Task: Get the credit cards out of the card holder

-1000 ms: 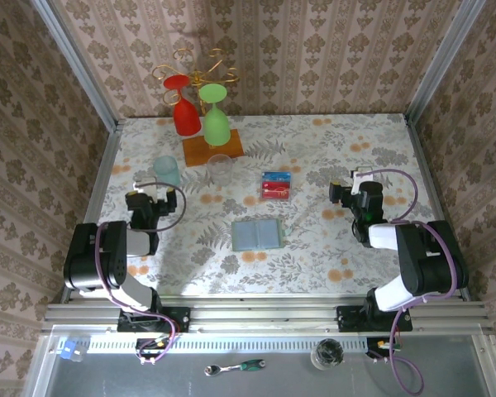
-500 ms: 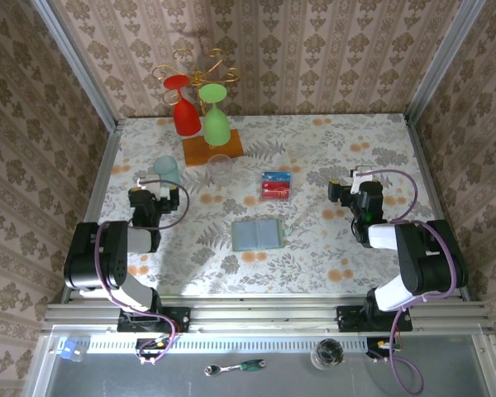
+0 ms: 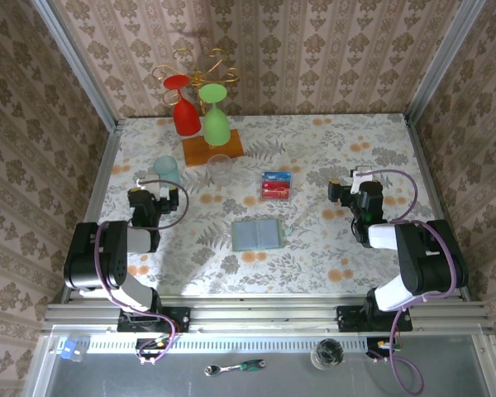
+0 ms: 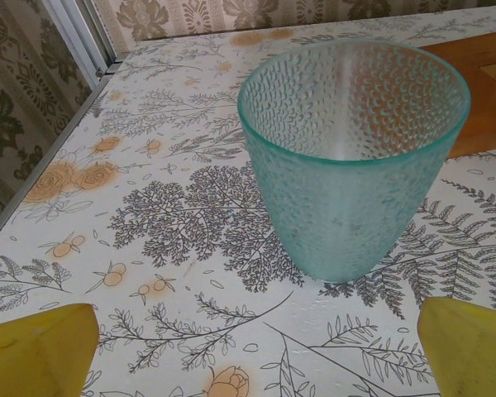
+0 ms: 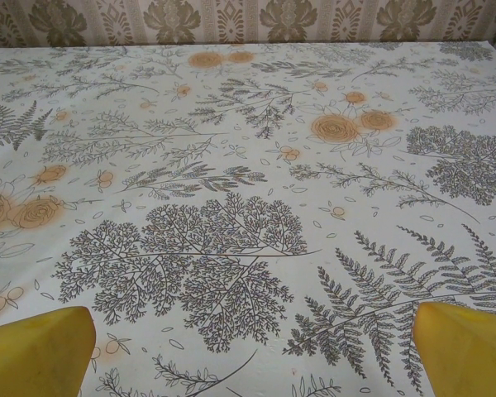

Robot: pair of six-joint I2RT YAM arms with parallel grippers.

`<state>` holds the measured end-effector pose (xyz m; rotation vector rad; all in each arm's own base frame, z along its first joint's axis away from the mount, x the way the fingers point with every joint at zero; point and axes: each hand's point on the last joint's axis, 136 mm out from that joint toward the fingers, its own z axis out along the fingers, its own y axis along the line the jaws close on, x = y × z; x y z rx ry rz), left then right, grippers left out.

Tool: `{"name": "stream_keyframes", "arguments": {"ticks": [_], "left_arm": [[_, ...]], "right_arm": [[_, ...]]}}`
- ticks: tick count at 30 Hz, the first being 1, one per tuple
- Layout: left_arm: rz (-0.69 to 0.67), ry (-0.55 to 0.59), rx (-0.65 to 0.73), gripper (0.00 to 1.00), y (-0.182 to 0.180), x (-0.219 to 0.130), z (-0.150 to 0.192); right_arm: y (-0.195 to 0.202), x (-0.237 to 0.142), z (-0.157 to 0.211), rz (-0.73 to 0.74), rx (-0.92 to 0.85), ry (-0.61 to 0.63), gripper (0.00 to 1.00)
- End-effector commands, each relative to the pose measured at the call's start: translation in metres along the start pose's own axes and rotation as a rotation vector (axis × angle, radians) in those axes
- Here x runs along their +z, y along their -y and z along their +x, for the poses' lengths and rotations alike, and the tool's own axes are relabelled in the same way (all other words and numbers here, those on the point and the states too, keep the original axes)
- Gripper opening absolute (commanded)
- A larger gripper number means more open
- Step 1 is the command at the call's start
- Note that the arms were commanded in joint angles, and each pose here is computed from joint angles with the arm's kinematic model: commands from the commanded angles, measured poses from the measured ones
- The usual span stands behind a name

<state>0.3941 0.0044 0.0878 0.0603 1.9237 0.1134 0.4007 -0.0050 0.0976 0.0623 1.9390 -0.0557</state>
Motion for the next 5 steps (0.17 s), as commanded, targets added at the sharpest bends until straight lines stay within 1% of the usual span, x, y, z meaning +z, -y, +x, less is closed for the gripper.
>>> {"name": "stream_keyframes", "arguments": {"ticks": [1,5], "left_arm": [[0.007,0.025,-0.002,1.0,-0.0005,0.0032,-0.0108],[0.008,0.024,-0.002,1.0,-0.0006,0.0031,-0.0102]], "right_arm": [[-0.0012,0.0019,0.0019,-0.012,0.008,0.002,1.0],[-0.0001,-0.0008,0.0001,-0.012,0.012,0.016,1.0]]}}
